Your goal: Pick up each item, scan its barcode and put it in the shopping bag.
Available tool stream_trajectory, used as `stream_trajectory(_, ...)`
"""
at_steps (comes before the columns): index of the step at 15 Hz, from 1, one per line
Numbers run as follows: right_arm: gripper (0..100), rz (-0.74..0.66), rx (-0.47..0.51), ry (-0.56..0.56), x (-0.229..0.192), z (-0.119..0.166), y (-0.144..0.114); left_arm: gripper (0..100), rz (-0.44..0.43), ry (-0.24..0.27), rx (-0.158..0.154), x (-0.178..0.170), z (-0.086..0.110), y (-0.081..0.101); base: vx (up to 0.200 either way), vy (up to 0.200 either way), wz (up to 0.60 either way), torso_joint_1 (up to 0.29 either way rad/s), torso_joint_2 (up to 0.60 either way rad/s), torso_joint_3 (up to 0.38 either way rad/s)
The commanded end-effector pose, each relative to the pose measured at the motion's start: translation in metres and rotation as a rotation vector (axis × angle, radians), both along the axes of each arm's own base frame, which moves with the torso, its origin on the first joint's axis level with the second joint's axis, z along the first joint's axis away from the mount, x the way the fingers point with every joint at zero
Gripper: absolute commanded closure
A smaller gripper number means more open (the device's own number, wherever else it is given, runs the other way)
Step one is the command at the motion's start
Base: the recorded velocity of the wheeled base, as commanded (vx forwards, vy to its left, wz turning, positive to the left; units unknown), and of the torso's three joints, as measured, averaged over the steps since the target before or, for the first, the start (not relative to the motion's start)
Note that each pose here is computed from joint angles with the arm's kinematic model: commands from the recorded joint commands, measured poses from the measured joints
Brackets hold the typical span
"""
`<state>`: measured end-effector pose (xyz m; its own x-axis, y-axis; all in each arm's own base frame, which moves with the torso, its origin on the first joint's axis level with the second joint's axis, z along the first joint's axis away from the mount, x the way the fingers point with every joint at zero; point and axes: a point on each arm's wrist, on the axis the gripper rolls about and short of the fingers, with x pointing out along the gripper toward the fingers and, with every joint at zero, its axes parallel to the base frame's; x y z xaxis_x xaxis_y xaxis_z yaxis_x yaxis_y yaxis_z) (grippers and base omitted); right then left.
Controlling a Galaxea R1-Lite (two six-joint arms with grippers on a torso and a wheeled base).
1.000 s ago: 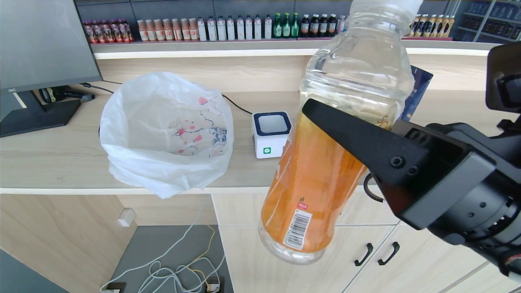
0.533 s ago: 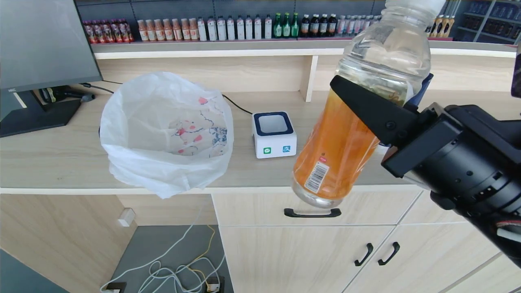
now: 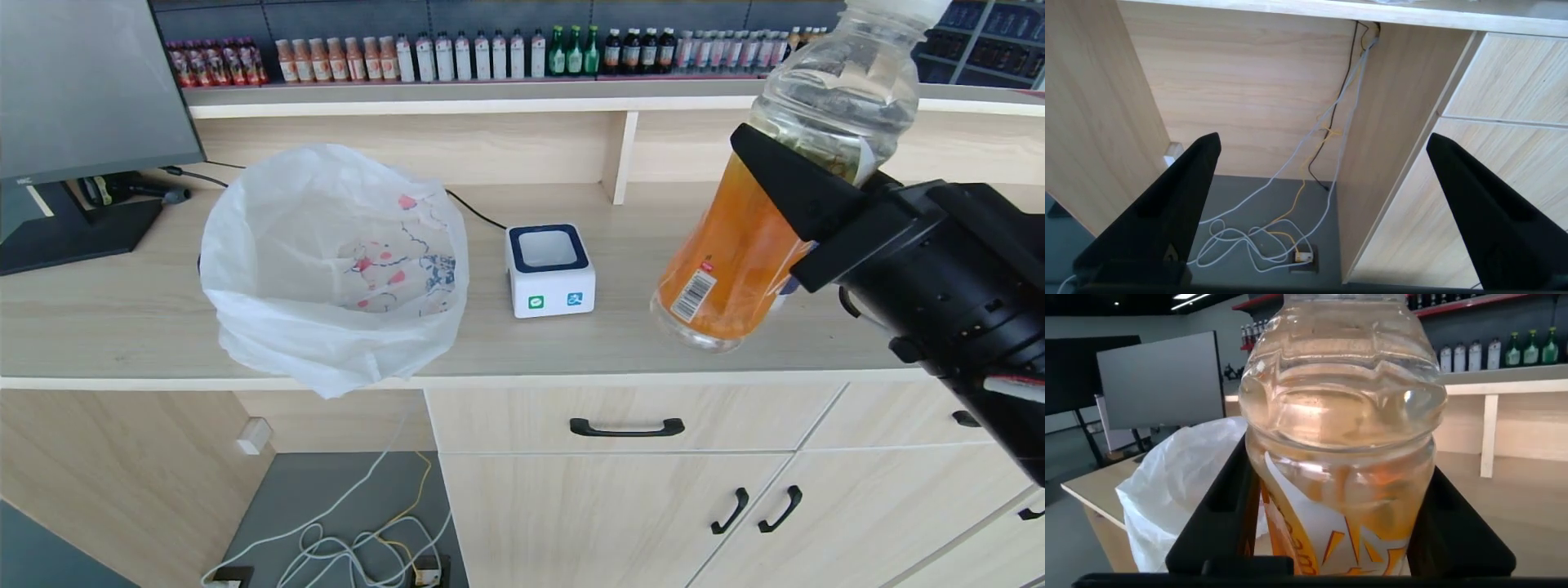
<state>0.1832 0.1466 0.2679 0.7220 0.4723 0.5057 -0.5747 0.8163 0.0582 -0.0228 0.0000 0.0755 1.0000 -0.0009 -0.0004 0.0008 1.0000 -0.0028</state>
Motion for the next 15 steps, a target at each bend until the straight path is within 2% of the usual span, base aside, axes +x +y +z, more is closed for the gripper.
stream_trajectory(1, 100, -0.005, 0.000, 0.000, -0.002, 0.000, -0.002, 0, -0.001, 0.000, 0.000, 0.000, 0.000, 0.000, 0.000, 0.000, 0.00, 0.000, 0.00, 0.000)
stream_trajectory(3, 100, -0.012, 0.003, -0.008, -0.005, 0.002, -0.005, 0, -0.001, 0.000, -0.002, 0.000, 0.000, 0.000, 0.000, 0.000, 0.00, 0.000, 0.00, 0.000)
stream_trajectory(15, 100, -0.019, 0.024, -0.018, -0.010, 0.003, -0.014, 0, 0.001, 0.000, -0.002, 0.000, 0.000, 0.000, 0.000, 0.200, 0.00, 0.002, 0.00, 0.002)
